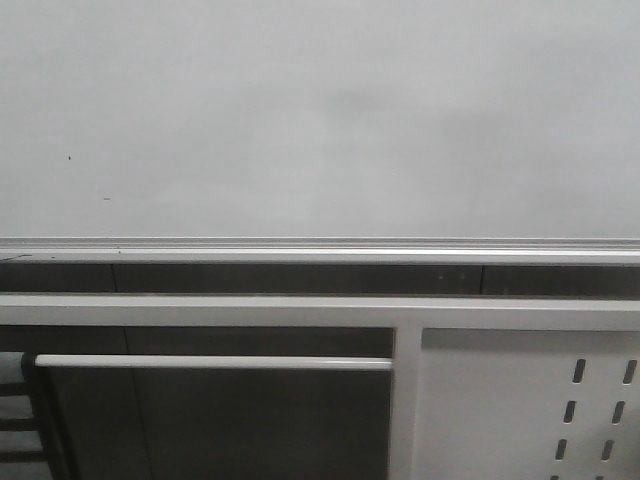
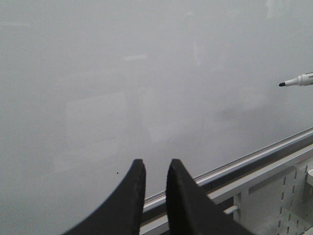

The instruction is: Write number 1 on whiteboard

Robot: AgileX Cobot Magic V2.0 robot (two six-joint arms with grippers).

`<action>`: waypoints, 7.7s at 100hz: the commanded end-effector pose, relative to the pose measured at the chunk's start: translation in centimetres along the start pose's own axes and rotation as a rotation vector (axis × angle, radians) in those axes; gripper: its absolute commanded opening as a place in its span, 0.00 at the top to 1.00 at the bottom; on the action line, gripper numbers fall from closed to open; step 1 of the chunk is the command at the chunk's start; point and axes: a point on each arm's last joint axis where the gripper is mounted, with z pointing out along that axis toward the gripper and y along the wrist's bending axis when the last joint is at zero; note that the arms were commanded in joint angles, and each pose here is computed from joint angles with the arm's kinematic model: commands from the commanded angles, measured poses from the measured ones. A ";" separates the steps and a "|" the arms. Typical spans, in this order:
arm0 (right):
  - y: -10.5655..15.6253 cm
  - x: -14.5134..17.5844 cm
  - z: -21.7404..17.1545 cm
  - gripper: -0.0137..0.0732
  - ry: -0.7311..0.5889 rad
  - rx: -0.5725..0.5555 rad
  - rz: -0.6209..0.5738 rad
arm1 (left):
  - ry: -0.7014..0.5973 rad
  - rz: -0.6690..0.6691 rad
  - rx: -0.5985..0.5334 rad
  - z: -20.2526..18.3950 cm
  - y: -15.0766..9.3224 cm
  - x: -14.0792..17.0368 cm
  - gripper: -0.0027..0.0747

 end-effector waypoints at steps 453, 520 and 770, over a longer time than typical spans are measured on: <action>1.6 0.1 5.5 0.93 0.194 0.100 0.368 | -0.107 -0.001 0.010 0.0 -0.1 -1.4 0.85; -0.3 -8.5 6.7 0.93 0.079 -0.291 0.841 | 0.217 0.176 0.192 4.0 -0.9 -7.5 0.50; 1.7 -10.6 6.9 0.93 0.033 -0.615 0.699 | 0.449 0.206 0.677 6.6 -6.6 -7.5 0.84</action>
